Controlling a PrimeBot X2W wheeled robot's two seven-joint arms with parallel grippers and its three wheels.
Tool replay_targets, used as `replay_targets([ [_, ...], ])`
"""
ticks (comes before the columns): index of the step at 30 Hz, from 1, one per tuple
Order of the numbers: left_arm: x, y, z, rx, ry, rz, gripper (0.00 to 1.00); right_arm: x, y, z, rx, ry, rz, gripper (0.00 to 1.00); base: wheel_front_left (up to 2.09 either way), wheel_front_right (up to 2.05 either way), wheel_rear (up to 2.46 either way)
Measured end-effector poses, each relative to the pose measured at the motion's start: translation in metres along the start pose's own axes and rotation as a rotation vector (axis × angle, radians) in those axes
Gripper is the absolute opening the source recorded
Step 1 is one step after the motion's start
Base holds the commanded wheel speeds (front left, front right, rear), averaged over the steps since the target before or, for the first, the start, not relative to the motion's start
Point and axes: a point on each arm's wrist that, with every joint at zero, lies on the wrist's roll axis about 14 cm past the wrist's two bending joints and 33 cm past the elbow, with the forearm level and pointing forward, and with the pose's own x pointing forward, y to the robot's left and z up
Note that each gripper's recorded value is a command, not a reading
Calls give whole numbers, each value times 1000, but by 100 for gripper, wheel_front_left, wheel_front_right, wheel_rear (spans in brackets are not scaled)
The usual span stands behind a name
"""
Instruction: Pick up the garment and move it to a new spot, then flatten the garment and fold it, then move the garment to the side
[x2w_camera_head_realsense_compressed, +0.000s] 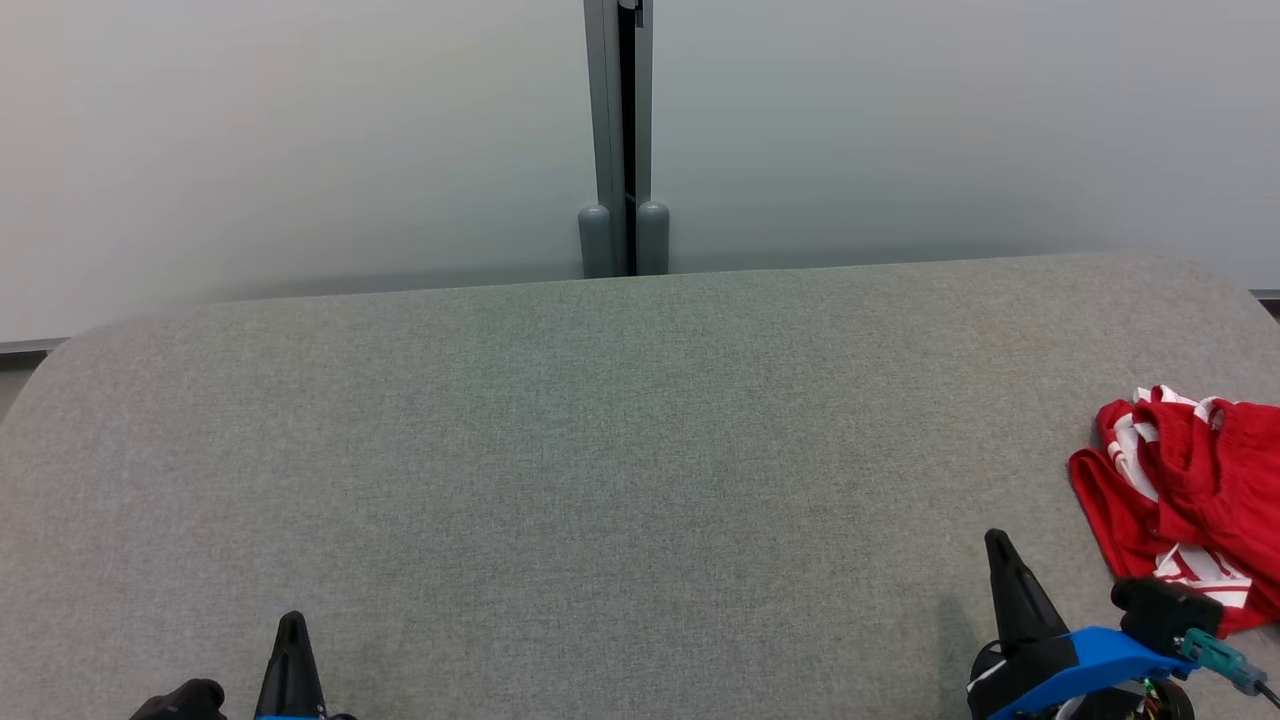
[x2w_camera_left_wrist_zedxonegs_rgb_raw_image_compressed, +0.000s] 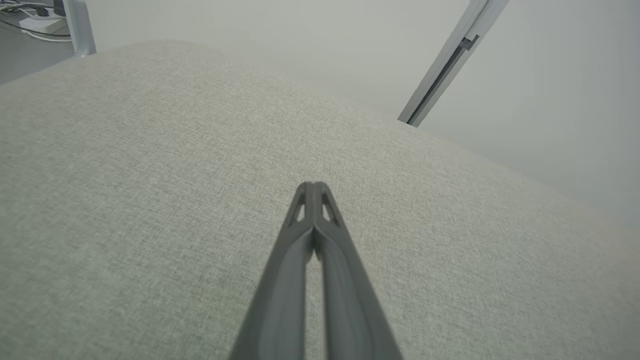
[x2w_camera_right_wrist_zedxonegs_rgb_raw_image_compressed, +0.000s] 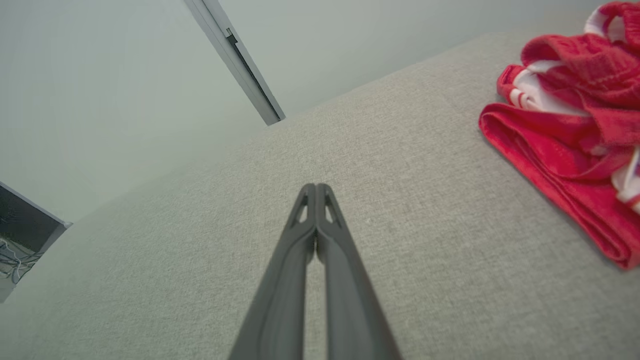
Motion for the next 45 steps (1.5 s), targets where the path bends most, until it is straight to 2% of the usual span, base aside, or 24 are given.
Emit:
replay_targets([
  [28,15,-9,23,-457,-8,-27,0,4,-5,20,426,-37,-29,0,0,0,0],
  [45,23,-17,38,-667,-20,-73,0,5,-5,31,625,-56,-15,0,0,0,0],
])
